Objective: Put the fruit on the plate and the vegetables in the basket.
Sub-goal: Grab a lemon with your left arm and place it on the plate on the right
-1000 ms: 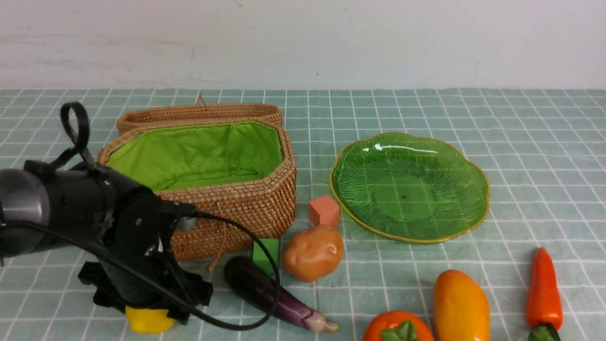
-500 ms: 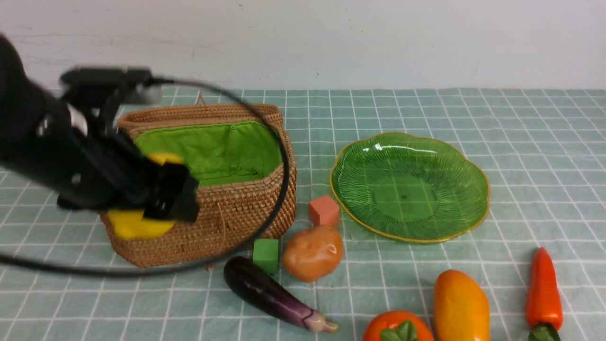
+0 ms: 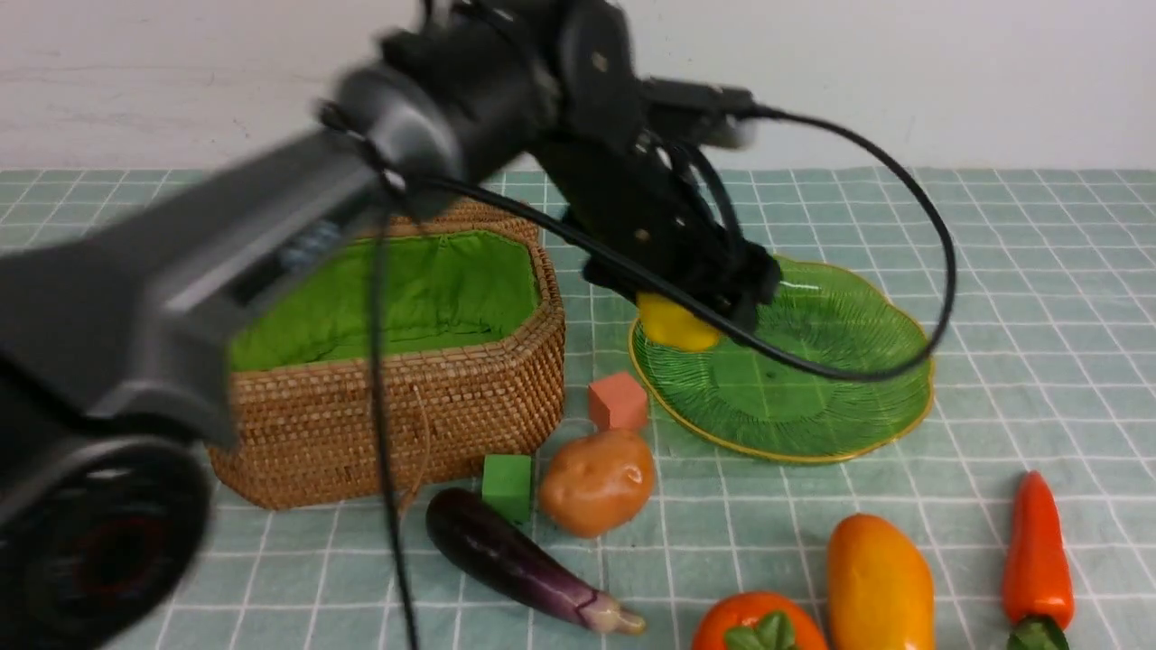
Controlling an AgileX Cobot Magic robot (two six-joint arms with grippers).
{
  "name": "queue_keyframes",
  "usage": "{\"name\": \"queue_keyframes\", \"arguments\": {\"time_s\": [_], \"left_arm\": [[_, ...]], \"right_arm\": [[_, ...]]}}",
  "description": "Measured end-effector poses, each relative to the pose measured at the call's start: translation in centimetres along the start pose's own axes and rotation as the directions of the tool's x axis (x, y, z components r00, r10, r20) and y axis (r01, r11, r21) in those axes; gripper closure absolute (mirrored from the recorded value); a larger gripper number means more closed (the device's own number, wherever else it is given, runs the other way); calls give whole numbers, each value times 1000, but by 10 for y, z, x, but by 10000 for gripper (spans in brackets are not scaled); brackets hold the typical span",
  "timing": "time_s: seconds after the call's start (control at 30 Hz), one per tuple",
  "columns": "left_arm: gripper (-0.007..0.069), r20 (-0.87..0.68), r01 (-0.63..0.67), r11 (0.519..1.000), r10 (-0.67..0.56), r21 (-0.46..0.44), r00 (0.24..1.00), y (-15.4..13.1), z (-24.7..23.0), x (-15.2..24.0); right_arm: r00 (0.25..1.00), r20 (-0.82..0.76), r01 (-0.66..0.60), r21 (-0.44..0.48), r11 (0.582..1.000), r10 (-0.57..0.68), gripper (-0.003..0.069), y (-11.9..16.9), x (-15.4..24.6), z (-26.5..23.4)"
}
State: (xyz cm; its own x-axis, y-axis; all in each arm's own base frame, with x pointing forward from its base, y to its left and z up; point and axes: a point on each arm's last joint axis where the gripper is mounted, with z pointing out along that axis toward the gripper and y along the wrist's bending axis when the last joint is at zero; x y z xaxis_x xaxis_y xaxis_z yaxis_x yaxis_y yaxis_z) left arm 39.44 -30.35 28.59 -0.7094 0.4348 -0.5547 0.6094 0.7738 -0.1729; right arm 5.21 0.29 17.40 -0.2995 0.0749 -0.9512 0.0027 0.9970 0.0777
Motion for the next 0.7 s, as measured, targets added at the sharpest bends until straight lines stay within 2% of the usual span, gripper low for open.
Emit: {"name": "queue_keyframes", "arguments": {"time_s": [0.03,0.07,0.2,0.3,0.4,0.47,0.7], "left_arm": [[62,-18,11,1000,-11,2,1000,-1,31,-2],[62,-8,24,1000,-24,2,1000,-1,43,-5],[62,6,84,996,-84,-12,996,4,71,-4],[52,13,106,994,-106,-13,994,5,74,-5],[-22,18,129,991,-130,23,991,1,71,-6],[-38,8,134,990,-135,47,991,0,71,-6],[-23,-28,118,990,-116,73,993,8,62,-5]], "right_arm": [[1000,0,0,0,1000,0,419,0,0,0],[1000,0,0,0,1000,0,419,0,0,0],[1000,0,0,0,1000,0,419,0,0,0],[1000,0,0,0,1000,0,419,0,0,0],[1000,0,1,0,1000,-1,419,0,0,0],[1000,0,1,0,1000,-1,419,0,0,0],[1000,0,1,0,1000,-1,419,0,0,0]]}}
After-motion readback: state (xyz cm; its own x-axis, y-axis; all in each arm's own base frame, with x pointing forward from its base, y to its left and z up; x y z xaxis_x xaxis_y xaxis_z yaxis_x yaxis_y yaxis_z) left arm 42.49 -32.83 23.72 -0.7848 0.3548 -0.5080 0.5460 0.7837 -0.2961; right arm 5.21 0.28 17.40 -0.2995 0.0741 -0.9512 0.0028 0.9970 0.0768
